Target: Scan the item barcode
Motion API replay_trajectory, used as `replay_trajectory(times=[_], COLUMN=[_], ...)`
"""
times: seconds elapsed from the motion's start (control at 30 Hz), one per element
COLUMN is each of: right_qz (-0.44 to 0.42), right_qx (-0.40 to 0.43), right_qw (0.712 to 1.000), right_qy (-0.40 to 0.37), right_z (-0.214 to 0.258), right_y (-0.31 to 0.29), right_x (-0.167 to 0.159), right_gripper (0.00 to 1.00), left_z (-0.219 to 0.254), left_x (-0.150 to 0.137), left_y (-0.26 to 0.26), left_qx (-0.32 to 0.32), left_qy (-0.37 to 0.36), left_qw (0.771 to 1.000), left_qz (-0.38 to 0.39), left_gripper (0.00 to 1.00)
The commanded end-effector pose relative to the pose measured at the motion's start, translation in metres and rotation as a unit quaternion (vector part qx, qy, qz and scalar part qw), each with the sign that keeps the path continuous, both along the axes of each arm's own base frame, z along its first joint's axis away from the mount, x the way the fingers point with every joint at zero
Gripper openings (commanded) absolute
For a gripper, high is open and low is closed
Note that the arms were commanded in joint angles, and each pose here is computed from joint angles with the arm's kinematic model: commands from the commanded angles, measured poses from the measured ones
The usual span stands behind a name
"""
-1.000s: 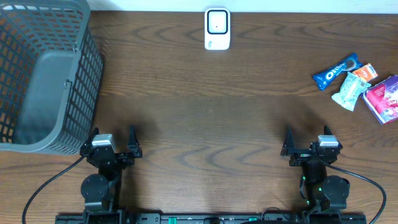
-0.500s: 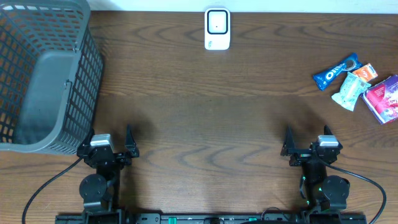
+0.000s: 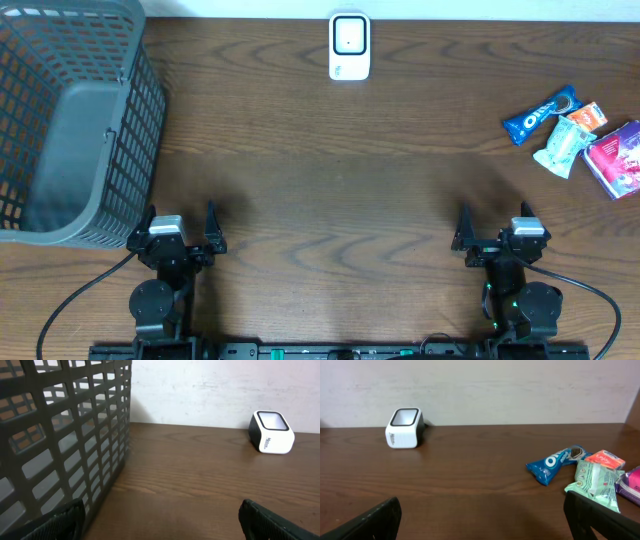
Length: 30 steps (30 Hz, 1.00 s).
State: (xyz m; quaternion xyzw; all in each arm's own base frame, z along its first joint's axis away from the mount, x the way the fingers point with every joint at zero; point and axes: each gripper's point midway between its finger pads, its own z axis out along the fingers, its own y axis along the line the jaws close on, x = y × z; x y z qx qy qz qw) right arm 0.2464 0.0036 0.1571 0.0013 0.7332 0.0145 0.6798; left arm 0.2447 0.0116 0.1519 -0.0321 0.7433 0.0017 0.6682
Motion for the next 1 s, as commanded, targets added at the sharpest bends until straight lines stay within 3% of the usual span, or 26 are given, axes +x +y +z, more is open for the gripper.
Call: replay_trajectory(times=[0.0, 0.97], right_qz=[0.006, 0.006], right_qx=[0.008, 0.008], right_qw=[1.000, 1.000], right_qy=[0.000, 0.000], right_z=[-0.0008, -0.0008], right_y=[0.0024, 0.0024], right_x=[-0.0003, -0.0003], right_gripper=[0.99, 0.99], left_z=[-0.0157, -0.0147], left_x=[-0.0013, -0.0012], left_y=[0.0013, 0.0015], left_qx=[0.004, 0.001], left_qy=[0.025, 0.023], left_qw=[1.000, 1.000], left_qz=[0.004, 0.005], left_gripper=[0.98, 0.98])
